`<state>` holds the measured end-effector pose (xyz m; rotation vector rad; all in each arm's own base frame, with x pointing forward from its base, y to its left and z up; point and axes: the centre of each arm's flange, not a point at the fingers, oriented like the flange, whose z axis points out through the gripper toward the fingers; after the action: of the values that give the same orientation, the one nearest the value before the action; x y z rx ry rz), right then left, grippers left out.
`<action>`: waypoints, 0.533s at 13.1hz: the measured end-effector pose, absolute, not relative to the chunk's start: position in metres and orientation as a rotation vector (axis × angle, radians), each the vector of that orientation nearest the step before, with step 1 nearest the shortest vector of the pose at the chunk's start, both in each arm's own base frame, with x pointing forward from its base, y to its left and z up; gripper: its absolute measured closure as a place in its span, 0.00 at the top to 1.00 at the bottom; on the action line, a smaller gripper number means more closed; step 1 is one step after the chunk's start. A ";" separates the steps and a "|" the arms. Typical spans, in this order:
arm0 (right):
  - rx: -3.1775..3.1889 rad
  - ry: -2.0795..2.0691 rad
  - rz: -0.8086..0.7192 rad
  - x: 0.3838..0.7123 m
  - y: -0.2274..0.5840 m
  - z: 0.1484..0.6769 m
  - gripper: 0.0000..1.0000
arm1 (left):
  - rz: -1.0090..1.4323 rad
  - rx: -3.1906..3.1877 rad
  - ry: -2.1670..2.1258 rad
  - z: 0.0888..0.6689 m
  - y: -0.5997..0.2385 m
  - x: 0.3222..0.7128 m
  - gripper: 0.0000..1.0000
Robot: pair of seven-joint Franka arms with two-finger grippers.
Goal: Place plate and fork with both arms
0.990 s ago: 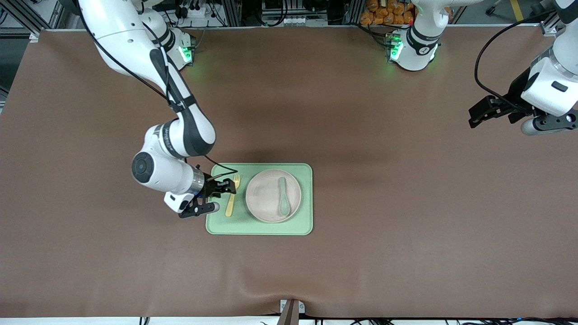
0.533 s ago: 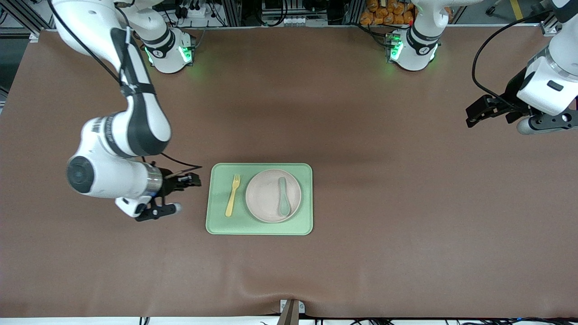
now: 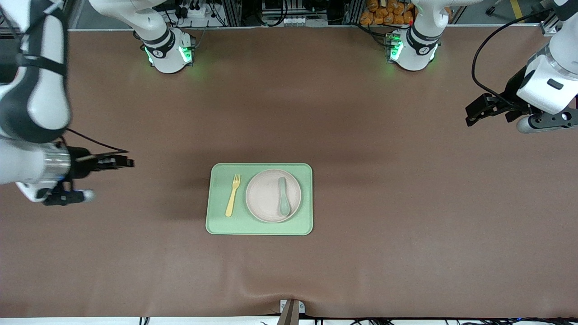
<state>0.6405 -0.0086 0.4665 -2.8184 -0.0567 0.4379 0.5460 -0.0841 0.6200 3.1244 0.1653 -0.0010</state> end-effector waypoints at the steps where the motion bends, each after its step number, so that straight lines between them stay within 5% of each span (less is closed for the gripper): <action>1: -2.823 -0.047 0.450 0.638 -0.030 0.470 0.65 | -0.006 3.111 0.168 0.620 -0.085 0.546 1.00; 4: -2.847 -0.069 0.442 0.635 -0.052 0.485 0.95 | -0.004 3.104 0.169 0.622 -0.085 0.545 1.00; 7: -2.872 -0.102 0.406 0.614 -0.057 0.530 1.00 | -0.009 3.106 0.169 0.625 -0.085 0.542 1.00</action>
<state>0.6137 -0.0574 0.5305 -2.8721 -0.1025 0.4056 0.5416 -0.0847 0.6246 3.1056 0.1687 -0.0094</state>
